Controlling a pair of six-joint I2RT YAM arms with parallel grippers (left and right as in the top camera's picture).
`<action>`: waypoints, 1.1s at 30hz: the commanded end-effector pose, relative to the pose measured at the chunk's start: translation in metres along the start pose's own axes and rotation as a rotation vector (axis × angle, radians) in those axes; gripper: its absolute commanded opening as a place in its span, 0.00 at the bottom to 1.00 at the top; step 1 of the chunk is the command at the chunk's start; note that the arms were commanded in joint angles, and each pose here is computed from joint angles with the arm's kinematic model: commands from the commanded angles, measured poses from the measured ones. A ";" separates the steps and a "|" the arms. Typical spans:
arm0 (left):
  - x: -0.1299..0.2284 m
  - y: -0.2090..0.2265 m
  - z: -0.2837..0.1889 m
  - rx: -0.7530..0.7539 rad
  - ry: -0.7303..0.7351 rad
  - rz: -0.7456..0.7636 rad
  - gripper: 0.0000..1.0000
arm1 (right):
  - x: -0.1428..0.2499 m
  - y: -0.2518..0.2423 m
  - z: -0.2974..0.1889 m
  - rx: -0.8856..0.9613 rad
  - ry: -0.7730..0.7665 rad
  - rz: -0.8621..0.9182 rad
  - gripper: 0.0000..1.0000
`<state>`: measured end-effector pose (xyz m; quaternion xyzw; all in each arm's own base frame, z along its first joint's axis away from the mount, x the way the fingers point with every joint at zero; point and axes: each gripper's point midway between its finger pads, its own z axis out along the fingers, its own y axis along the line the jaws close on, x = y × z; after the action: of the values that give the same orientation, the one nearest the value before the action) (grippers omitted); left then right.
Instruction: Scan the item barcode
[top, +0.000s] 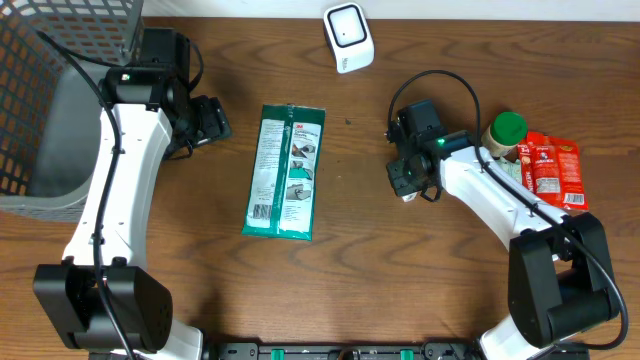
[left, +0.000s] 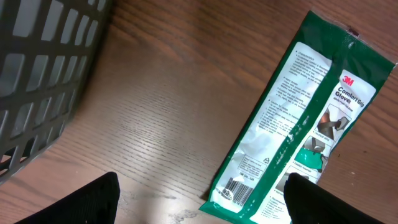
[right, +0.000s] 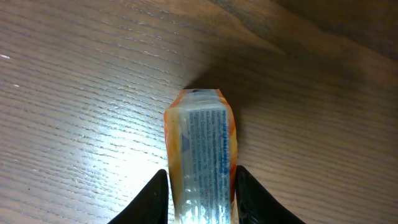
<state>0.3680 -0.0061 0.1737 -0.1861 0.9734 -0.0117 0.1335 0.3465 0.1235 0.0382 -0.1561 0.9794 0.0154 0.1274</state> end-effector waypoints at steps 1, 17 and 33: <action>-0.002 0.003 -0.006 -0.007 -0.018 0.001 0.85 | -0.003 0.003 0.001 0.003 -0.004 -0.014 0.30; -0.002 0.003 -0.006 -0.007 -0.018 0.001 0.85 | -0.001 0.003 0.002 0.004 0.002 -0.015 0.30; -0.002 0.003 -0.006 -0.007 -0.018 0.001 0.85 | 0.002 0.003 0.004 0.004 0.008 -0.015 0.30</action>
<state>0.3680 -0.0061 0.1737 -0.1861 0.9734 -0.0117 0.1335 0.3467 0.1236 0.0381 -0.1561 0.9793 0.0155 0.1280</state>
